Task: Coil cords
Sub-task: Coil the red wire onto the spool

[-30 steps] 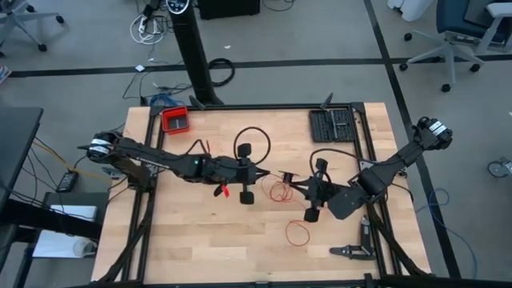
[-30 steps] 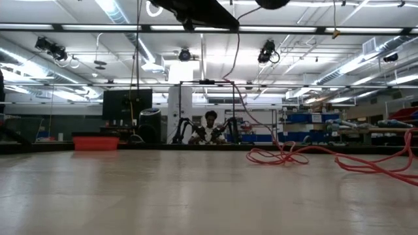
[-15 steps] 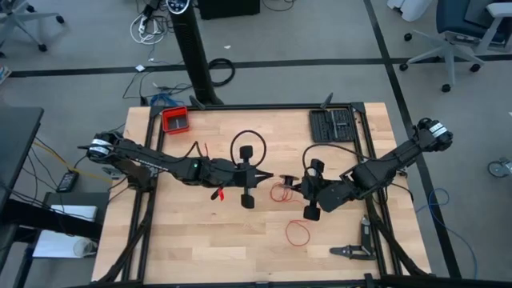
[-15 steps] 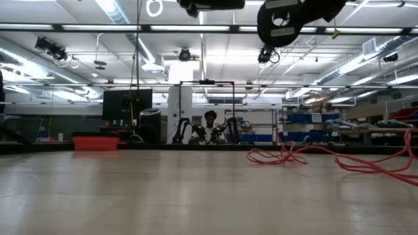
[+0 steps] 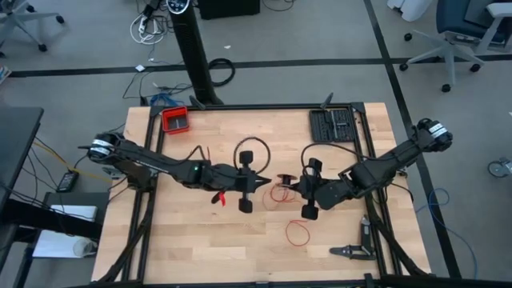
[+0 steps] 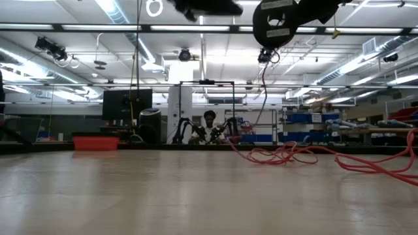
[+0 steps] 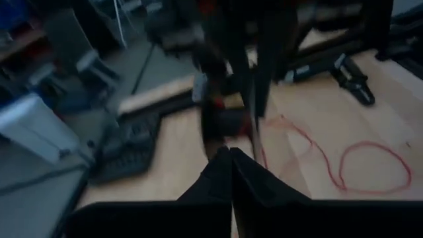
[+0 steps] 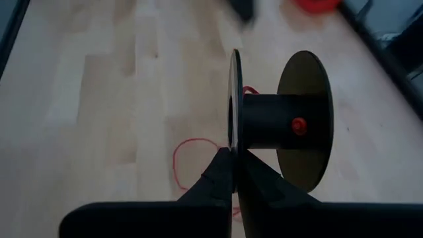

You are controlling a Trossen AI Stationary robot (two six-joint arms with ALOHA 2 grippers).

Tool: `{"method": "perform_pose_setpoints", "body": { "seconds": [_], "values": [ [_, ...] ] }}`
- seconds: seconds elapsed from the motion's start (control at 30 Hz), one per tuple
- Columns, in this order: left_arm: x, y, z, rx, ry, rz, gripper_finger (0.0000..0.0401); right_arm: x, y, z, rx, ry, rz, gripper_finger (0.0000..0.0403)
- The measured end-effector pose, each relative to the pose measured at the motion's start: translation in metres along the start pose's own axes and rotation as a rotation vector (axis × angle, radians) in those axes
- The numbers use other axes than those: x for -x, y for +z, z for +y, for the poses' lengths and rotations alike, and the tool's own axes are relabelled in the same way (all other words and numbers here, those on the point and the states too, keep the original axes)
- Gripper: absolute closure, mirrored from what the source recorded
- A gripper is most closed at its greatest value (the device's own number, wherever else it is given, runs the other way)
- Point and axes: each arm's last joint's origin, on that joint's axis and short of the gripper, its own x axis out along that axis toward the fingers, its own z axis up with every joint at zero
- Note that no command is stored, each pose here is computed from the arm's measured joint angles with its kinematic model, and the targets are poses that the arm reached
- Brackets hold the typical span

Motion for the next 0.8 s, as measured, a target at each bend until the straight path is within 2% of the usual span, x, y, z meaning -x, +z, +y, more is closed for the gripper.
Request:
{"method": "perform_pose_setpoints", "body": {
  "seconds": [0.17,0.37,0.57,0.8],
  "values": [
    [-0.018,-0.02,-0.001,0.074,-0.017,0.085,0.0396,0.01,0.006,0.0,0.001,-0.089,-0.107,0.0399],
    [-0.041,-0.042,-0.006,0.143,-0.066,0.144,0.0357,0.025,0.009,0.002,-0.003,-0.181,-0.21,0.0398],
    [-0.055,-0.057,-0.007,0.299,-0.089,0.189,0.0321,0.032,0.008,0.004,0.016,-0.27,-0.255,0.0398],
    [-0.06,-0.062,0.007,0.499,-0.033,0.196,0.0313,0.04,0.005,0.009,0.109,-0.388,-0.294,0.0398]
  ]
}}
